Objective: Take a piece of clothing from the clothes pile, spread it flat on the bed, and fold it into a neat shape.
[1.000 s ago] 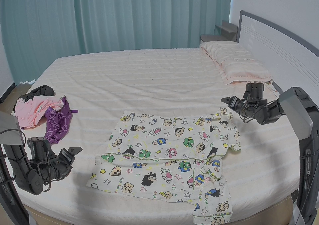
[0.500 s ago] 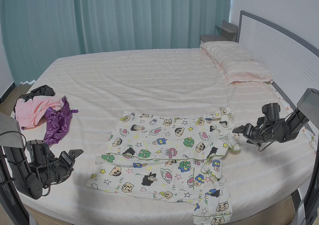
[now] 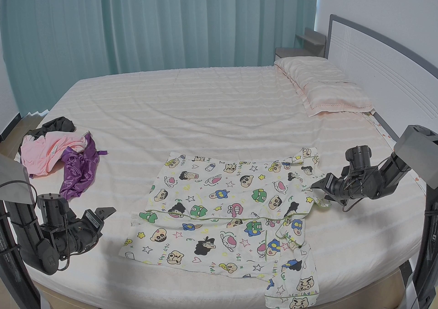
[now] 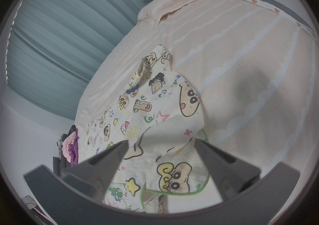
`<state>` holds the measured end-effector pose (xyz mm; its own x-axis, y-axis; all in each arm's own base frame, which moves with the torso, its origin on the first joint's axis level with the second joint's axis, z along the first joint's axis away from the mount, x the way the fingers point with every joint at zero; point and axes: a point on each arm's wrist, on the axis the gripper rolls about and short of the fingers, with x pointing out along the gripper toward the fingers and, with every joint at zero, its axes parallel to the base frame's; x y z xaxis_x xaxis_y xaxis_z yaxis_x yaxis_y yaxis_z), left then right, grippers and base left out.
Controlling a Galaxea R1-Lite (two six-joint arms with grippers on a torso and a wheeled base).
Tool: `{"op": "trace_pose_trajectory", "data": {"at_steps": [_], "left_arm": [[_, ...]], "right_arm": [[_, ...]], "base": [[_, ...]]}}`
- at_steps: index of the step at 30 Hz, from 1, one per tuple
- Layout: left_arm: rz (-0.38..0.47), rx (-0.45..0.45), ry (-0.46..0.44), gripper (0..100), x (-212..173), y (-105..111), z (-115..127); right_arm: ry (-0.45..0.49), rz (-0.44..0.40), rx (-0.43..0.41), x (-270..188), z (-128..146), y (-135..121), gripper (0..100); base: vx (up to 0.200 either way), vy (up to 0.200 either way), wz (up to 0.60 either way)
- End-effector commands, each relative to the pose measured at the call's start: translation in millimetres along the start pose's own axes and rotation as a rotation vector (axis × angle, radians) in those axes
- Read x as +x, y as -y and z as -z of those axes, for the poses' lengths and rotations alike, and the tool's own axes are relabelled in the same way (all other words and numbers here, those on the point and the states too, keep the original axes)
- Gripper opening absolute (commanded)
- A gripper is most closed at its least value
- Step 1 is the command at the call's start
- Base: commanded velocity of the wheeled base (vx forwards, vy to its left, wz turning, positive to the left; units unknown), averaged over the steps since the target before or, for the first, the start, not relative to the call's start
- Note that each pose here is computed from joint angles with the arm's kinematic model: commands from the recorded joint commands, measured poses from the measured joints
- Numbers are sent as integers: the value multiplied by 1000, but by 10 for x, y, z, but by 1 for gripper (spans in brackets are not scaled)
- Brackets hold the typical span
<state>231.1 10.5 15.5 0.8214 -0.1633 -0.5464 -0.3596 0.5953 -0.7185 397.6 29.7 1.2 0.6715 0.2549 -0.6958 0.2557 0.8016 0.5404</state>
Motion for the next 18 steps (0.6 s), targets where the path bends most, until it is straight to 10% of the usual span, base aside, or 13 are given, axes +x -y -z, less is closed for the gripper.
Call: {"op": "trace_pose_trajectory", "data": {"at_steps": [1,11,12,18], "left_arm": [[-5,-2,-3,100,6,-10,4],[-8,-3,-6,100,7,-17,10],[-8,-3,-6,100,7,-17,10],[-9,-2,-8,100,10,-17,14]], "right_arm": [[-8,12,10,24,17,49,0],[15,36,-31,-318,-6,163,0],[15,36,-37,-327,-4,162,100],[4,45,-198,-429,161,385,100]], "base": [[0,0,0],[0,0,0],[0,0,0],[0,0,0]]}}
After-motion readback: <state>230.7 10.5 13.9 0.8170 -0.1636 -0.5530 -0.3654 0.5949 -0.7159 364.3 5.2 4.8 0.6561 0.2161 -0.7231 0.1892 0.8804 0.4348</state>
